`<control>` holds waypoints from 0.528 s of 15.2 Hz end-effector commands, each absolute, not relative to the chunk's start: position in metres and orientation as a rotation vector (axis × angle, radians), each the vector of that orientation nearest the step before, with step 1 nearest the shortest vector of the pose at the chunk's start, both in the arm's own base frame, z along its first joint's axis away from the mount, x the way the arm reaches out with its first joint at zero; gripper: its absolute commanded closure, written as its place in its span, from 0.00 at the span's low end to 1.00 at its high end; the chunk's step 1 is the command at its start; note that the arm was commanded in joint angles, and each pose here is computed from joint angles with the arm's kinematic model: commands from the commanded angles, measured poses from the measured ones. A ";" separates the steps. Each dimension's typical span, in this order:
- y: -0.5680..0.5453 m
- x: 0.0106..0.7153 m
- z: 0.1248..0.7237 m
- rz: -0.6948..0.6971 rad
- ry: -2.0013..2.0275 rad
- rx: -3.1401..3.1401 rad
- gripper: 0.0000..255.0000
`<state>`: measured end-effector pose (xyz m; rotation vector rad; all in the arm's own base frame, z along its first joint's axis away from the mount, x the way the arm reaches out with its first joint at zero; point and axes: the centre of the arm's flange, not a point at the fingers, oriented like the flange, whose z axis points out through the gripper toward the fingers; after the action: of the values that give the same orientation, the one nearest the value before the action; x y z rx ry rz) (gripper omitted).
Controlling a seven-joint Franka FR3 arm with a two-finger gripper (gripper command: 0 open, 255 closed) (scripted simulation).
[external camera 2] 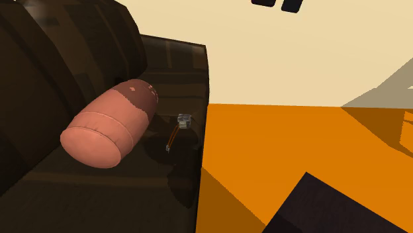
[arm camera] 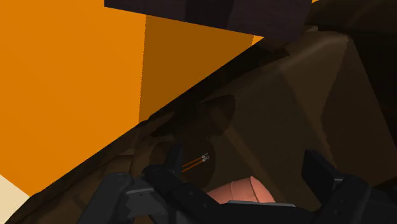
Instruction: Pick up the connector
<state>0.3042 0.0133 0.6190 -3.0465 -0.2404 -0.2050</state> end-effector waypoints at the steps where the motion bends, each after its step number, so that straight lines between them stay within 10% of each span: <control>1: 0.013 0.304 0.619 -0.205 -0.240 -3.046 0.00; 8: 0.040 0.368 0.556 -0.191 0.026 -3.074 0.00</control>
<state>0.3580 0.0358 0.5662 -3.0724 -0.0154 -0.1899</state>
